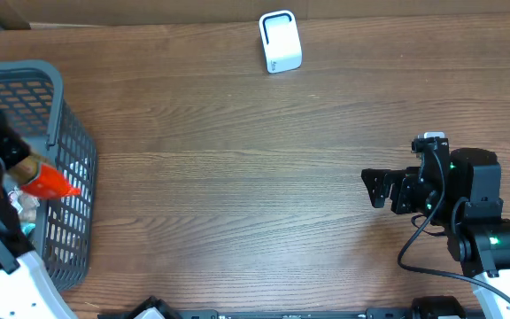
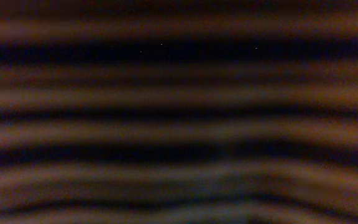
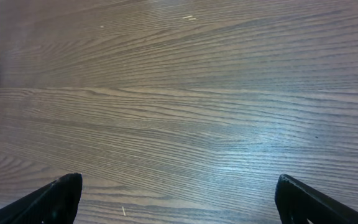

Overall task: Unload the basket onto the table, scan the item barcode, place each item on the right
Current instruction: 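Carry the spaghetti package out and lay it on the table center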

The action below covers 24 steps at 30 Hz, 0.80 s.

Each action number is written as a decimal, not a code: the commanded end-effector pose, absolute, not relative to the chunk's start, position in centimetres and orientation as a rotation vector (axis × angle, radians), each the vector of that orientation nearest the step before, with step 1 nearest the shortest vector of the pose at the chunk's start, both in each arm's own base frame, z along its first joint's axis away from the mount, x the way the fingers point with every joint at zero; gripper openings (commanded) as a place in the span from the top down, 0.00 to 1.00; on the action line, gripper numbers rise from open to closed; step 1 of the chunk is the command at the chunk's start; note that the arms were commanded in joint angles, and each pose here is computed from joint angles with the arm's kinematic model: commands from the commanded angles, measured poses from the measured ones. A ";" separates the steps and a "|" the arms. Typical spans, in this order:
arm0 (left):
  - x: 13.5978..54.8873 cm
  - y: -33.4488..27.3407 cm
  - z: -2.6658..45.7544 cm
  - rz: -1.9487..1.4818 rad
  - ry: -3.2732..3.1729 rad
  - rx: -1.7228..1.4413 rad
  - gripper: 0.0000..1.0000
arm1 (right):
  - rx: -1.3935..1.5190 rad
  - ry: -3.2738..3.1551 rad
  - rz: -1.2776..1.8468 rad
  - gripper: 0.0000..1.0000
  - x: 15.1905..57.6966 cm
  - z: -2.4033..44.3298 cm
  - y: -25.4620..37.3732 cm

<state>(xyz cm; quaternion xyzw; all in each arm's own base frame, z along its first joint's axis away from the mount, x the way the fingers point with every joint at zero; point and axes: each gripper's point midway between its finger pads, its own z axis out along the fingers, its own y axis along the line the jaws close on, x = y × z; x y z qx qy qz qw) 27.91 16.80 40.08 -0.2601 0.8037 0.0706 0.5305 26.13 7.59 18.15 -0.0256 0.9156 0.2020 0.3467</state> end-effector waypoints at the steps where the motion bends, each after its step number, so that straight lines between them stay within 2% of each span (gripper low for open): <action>1: 27.8 12.8 44.3 0.096 1.824 -0.468 0.96 | -0.076 2.345 0.537 0.00 26.5 19.4 7.8; 9: 29.9 3.5 39.7 -0.205 2.058 -0.275 0.96 | -0.072 2.363 0.538 0.00 26.7 18.9 7.8; 15: 31.9 -3.3 31.0 -0.383 2.381 -0.268 0.96 | -0.070 2.370 0.538 0.00 26.7 18.7 7.8; 24: 35.4 -10.7 18.2 -0.321 2.750 -0.174 0.96 | -0.067 2.385 0.539 0.00 26.5 18.5 7.8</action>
